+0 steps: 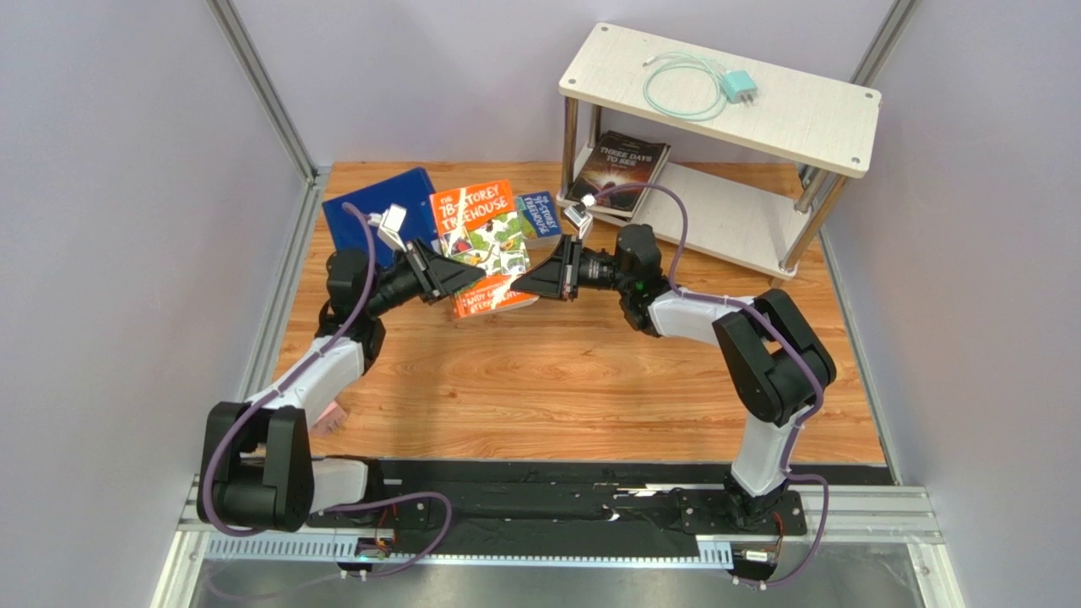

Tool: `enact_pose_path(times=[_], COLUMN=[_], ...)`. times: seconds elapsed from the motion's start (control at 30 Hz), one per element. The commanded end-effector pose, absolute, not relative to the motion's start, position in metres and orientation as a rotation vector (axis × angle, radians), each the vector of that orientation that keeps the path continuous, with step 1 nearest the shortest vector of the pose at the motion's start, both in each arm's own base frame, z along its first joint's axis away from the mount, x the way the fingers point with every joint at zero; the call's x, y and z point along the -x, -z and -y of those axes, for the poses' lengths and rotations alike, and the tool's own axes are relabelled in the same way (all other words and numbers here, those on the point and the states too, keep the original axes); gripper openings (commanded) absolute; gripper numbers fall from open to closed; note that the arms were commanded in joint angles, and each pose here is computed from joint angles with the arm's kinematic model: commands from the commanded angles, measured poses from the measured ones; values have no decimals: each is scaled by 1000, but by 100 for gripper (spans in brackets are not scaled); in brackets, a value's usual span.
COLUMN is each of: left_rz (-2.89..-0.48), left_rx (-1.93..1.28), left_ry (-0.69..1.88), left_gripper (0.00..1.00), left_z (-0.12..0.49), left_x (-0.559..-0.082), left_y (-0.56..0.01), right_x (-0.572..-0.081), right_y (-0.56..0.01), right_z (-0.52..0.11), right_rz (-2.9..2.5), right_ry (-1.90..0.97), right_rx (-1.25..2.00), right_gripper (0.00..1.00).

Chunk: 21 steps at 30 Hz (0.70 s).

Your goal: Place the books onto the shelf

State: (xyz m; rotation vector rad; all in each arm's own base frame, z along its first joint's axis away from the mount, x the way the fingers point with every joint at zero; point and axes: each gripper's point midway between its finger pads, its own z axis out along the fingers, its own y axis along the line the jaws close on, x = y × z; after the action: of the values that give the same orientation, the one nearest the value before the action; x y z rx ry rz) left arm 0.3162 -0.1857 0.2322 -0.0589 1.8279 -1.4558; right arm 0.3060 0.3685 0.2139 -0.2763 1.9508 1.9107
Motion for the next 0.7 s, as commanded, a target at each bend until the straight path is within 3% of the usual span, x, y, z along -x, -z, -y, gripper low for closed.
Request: enact_pose_path(times=[0.0, 0.07, 0.2, 0.37, 0.67], left_rz=[-1695, -1790, -1892, -1927, -2005], left_rx=[-47, 26, 137, 192, 171], left_ry=[1432, 1332, 1037, 806, 804], left_gripper=[46, 60, 72, 77, 77], left_z=[191, 182, 150, 119, 120], left_x=[-328, -334, -329, -312, -300], left_y=[-273, -250, -228, -217, -187], right_x=[-309, -315, -327, -339, -363], right_y=[-228, -230, -228, -238, -257], right_z=[-369, -365, -346, -325, -276], right_rz=[-1895, -1886, -1887, -1867, -1853], right_ry=[-1891, -1871, -1812, -1734, -1528], right_rx=[302, 265, 211, 192, 123], right_gripper=[0, 0, 0, 0, 0])
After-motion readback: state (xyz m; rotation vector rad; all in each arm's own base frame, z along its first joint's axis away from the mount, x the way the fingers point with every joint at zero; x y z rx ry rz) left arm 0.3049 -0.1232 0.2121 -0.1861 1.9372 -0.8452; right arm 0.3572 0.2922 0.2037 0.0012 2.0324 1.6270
